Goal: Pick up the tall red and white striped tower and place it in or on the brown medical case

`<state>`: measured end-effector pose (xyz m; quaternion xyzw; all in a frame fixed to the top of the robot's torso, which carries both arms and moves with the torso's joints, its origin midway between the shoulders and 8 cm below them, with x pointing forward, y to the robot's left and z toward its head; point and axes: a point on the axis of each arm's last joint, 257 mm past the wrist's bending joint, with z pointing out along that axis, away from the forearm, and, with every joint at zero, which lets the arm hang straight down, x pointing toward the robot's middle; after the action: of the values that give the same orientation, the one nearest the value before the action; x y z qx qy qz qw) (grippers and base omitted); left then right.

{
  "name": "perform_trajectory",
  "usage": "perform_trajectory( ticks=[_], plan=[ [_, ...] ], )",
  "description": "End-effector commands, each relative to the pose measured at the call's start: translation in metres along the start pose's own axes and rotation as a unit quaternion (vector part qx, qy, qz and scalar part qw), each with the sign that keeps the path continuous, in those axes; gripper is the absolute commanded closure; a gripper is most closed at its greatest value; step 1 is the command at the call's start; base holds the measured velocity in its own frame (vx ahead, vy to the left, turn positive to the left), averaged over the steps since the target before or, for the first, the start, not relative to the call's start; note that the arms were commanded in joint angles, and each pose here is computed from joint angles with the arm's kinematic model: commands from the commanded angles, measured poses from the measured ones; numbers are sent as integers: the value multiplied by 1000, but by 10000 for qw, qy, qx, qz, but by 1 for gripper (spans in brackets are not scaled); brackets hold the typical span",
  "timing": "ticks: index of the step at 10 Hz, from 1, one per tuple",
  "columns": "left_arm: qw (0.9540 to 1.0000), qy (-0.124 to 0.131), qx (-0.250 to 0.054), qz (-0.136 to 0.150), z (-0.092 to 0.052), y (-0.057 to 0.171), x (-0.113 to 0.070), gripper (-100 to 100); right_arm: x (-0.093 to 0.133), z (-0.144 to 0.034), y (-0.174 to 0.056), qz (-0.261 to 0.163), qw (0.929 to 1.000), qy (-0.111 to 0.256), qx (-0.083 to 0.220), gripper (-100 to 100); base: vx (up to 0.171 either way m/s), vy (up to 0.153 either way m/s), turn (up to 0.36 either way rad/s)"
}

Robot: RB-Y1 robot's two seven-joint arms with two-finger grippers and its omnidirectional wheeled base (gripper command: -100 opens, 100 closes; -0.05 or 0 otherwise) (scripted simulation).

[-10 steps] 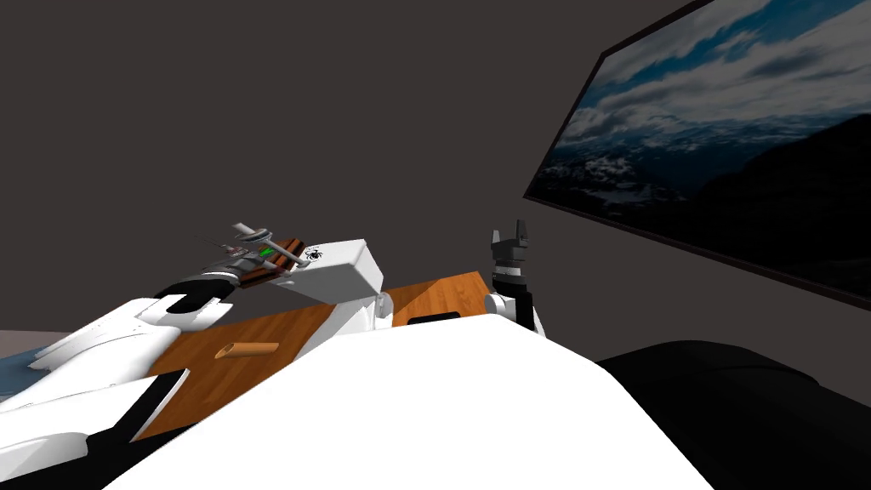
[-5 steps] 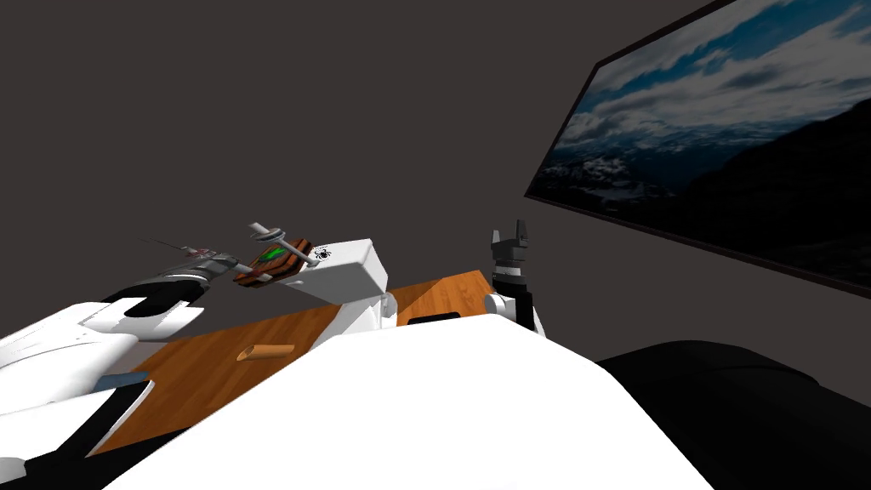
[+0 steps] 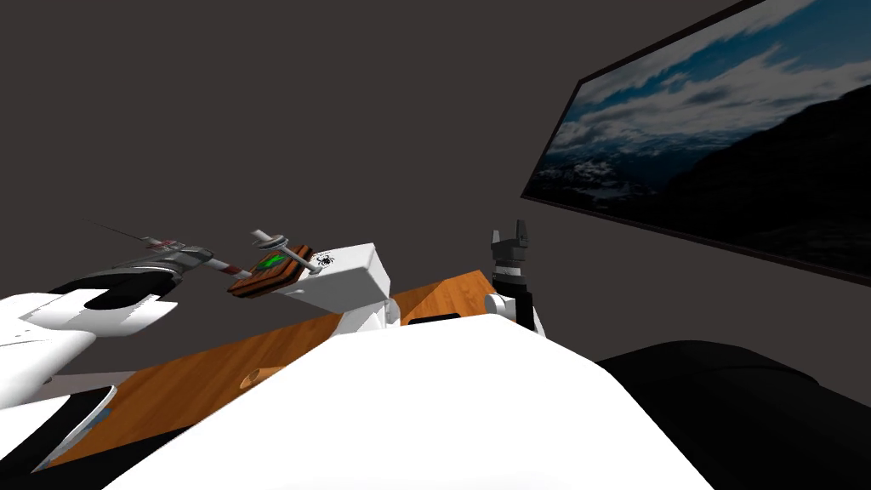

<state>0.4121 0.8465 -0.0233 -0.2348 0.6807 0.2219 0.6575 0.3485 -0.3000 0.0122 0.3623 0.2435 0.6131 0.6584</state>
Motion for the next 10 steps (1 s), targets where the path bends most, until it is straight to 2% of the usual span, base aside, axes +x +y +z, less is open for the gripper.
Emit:
perform_trajectory(
  ticks=[1, 3, 4, 5, 9, 10],
  plan=[
    [10000, -37, -15, -15, 3, 3, -8, 100, 0, 0, 0, 0, 10000, 0, 0, 0, 52, 99, -96],
    [9997, -199, 122, 3, 8, -13, -35, 100, 0, 0, 0, 1, 10000, 0, 0, 0, 42, 75, -135],
    [9999, -140, 64, 9, 6, -9, -27, 100, 0, 0, 0, 1, 10000, 0, 0, 0, 22, 40, -62],
    [9998, -160, 81, 3, 7, -11, -30, -100, 0, 0, 0, 1, 10000, -1, 0, 0, 6, 7, -3],
    [9998, -160, 83, 3, 7, -11, -30, -100, 0, 0, 0, 1, 10000, -1, 0, 0, 0, 0, 0],
    [9998, -160, 83, 3, 7, -11, -30, 0, 0, 0, 0, 2, 10000, -1, 0, 0, 0, 0, 0]
  ],
)
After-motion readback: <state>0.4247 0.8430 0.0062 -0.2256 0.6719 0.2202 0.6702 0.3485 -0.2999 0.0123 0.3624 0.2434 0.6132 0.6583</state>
